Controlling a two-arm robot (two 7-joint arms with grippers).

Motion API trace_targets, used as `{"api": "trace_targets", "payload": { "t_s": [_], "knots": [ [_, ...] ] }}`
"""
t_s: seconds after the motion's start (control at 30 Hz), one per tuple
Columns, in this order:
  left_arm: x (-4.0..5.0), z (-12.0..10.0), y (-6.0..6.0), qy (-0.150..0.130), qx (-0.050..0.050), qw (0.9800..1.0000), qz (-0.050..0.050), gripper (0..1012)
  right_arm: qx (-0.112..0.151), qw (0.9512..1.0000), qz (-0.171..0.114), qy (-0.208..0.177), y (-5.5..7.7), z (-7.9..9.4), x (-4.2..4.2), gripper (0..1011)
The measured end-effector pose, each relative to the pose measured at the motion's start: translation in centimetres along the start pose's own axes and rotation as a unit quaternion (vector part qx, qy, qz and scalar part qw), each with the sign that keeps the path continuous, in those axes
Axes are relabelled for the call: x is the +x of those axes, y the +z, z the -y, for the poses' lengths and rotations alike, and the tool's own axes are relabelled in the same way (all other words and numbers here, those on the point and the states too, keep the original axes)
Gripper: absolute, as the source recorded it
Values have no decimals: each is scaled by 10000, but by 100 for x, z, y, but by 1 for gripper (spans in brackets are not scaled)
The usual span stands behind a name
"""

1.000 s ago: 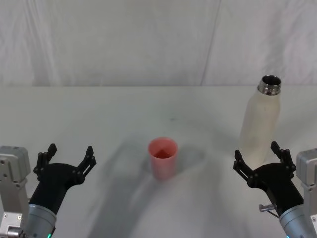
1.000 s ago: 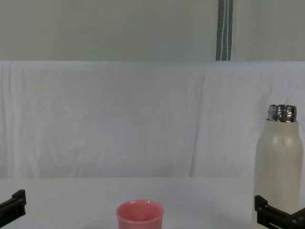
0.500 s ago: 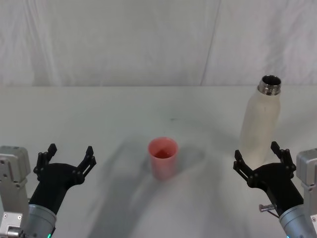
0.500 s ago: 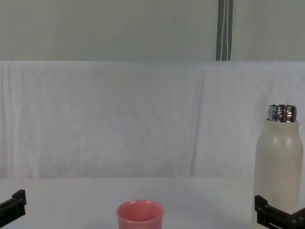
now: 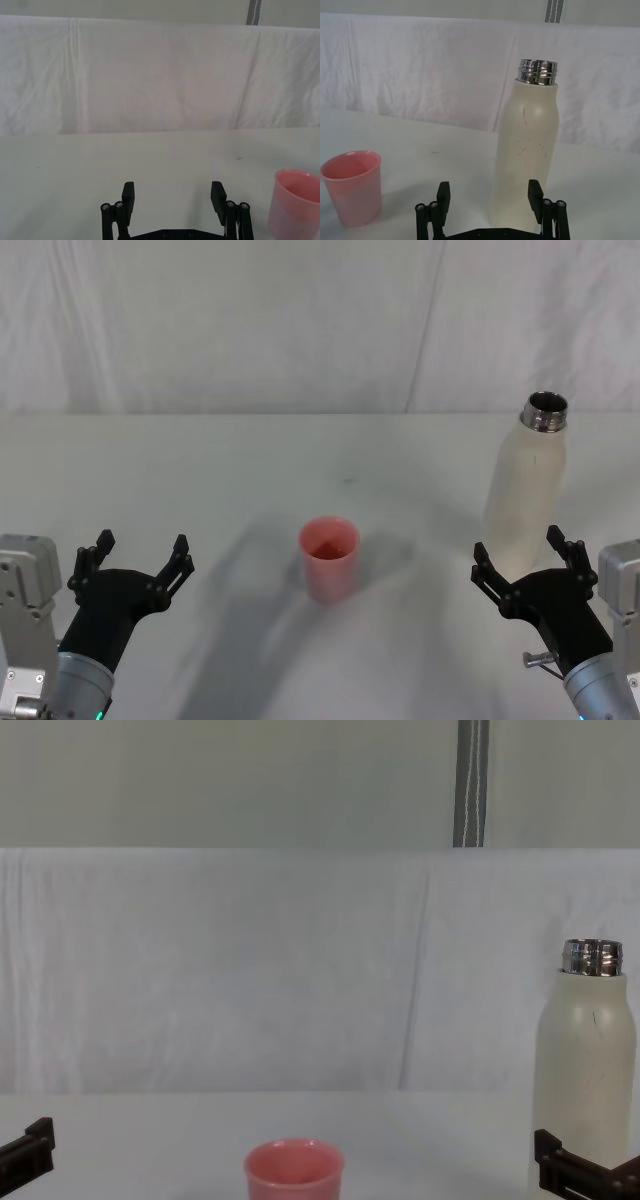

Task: Grasp the thermos with one hand and pour water into the cup lid.

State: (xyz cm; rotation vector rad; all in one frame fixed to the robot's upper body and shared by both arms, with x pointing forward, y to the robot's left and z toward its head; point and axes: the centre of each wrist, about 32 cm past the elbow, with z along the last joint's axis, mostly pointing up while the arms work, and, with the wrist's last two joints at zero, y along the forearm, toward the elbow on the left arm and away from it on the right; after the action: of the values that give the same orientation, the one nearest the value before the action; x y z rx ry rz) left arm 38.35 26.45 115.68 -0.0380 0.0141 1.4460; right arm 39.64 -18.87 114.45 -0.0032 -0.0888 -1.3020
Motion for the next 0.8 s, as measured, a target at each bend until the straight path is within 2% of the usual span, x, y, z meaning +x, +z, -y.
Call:
{"api": "trace_targets", "payload": {
  "t_s": [0.67, 0.8],
  "knots": [
    [0, 0, 0, 0, 0, 10000, 0, 1001, 0, 10000, -2, -3, 0, 0, 1, 1001],
    [0, 0, 0, 0, 0, 10000, 0, 1001, 50, 10000, -15, -37, 21, -3, 35, 1001]
  ]
}}
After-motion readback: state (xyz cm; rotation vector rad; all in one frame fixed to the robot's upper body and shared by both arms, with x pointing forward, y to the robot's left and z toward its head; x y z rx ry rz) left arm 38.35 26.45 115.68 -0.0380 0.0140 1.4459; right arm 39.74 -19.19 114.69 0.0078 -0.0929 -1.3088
